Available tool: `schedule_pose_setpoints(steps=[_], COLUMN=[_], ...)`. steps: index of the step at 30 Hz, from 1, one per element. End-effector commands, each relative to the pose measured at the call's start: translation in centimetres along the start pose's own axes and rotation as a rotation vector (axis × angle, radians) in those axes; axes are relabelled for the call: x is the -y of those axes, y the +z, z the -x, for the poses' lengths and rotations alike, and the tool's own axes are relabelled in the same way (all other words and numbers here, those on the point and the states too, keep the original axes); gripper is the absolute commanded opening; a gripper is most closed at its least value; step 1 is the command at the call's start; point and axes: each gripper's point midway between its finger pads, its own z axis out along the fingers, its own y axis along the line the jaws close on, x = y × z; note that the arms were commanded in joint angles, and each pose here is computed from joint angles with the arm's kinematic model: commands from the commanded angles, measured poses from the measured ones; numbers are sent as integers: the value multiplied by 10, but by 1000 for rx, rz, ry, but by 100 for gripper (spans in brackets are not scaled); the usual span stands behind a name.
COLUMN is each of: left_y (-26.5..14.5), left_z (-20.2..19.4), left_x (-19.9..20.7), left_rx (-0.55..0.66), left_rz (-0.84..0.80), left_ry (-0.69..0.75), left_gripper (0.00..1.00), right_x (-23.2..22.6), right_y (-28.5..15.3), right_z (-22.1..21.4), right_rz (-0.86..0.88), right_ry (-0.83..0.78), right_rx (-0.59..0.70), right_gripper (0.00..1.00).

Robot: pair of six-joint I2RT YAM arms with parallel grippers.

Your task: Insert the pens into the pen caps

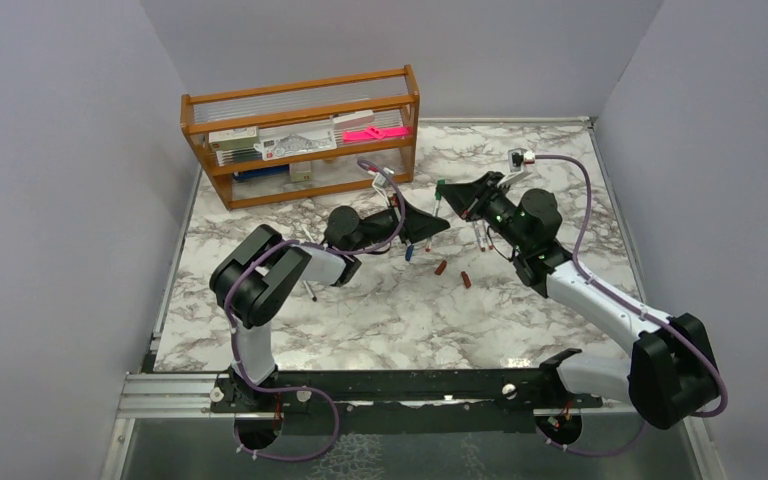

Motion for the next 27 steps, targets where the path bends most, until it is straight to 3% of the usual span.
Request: schedule_pose_setpoints(steps=[1, 13, 24, 27], left_y=[7, 23, 34, 29], left_z=[17, 55, 62, 57], left_x=[11, 37, 67, 86], left_rx=[47, 131, 70, 37], left_rz=[-34, -83, -205, -297], left_ry=[65, 157, 302, 411], left_gripper=[0, 0, 0, 0], right_x=[-6, 1, -25, -34], right_y=[-7, -20, -29, -33], right_z=[-10, -34, -11, -2], right_rz=[25, 50, 135, 151], right_ry=[10, -1, -187, -207], right_rx=[-42, -93, -75, -58], right_gripper=[2, 2, 2, 9])
